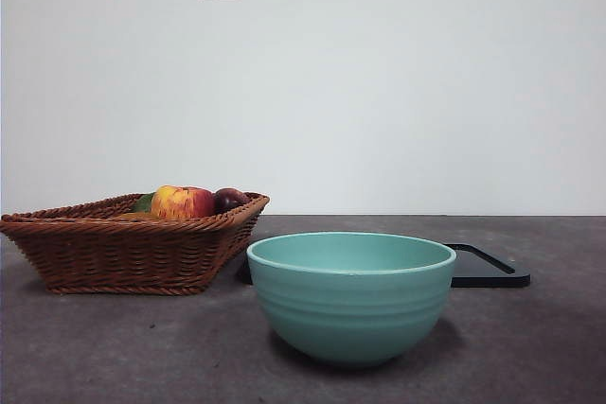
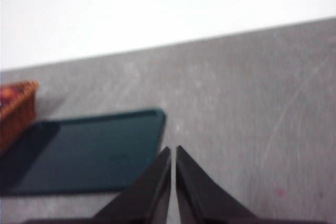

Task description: Pick up the wifruite, put it on the bowl, pick up the plate, put it on desk

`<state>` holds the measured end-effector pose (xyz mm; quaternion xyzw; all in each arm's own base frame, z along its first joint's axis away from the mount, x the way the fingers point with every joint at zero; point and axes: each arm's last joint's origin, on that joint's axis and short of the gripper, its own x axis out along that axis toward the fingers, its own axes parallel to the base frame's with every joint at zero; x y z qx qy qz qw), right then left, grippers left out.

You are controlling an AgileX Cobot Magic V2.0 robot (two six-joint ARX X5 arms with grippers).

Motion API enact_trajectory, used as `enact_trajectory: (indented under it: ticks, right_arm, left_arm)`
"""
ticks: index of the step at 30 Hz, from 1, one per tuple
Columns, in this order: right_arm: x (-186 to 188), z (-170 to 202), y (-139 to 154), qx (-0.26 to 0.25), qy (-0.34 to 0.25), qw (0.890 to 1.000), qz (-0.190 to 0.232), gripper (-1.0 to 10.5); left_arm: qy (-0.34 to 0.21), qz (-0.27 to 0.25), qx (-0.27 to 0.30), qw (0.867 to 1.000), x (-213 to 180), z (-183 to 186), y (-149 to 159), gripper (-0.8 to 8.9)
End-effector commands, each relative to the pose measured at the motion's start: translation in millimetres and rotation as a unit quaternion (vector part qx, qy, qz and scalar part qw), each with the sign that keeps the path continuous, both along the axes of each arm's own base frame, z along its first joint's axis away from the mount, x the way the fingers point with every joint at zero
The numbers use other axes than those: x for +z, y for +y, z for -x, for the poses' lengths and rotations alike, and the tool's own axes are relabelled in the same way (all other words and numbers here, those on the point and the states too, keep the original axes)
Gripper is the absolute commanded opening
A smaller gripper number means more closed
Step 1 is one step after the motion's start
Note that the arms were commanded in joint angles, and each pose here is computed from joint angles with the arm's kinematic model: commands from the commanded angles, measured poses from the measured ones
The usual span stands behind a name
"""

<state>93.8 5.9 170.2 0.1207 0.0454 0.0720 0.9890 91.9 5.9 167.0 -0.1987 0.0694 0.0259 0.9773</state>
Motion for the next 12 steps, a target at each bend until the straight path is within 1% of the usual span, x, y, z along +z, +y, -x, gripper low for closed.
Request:
enact_trajectory:
  ticks: [1,7,10,12]
  right_arm:
    - [21,4,0,-0.001,-0.037,0.999,-0.009,0.1]
    - [58,16,0,-0.001,-0.082,0.997,-0.007,0.1]
    - [77,22,-1,0.0,-0.086,0.996,-0.003,0.1]
    - [90,26,-1,0.002,-0.083,0.997,0.008,0.1]
  left_arm:
    - [-0.038,0.008,0.0,0.999,23,5,0,0.1]
    - [-0.063,0.002,-0.001,0.998,68,16,-1,0.1]
    - [-0.074,-0.016,-0.01,0.997,92,22,-2,0.1]
    - [-0.076,-0.029,-0.021,0.996,107,24,-3,0.1]
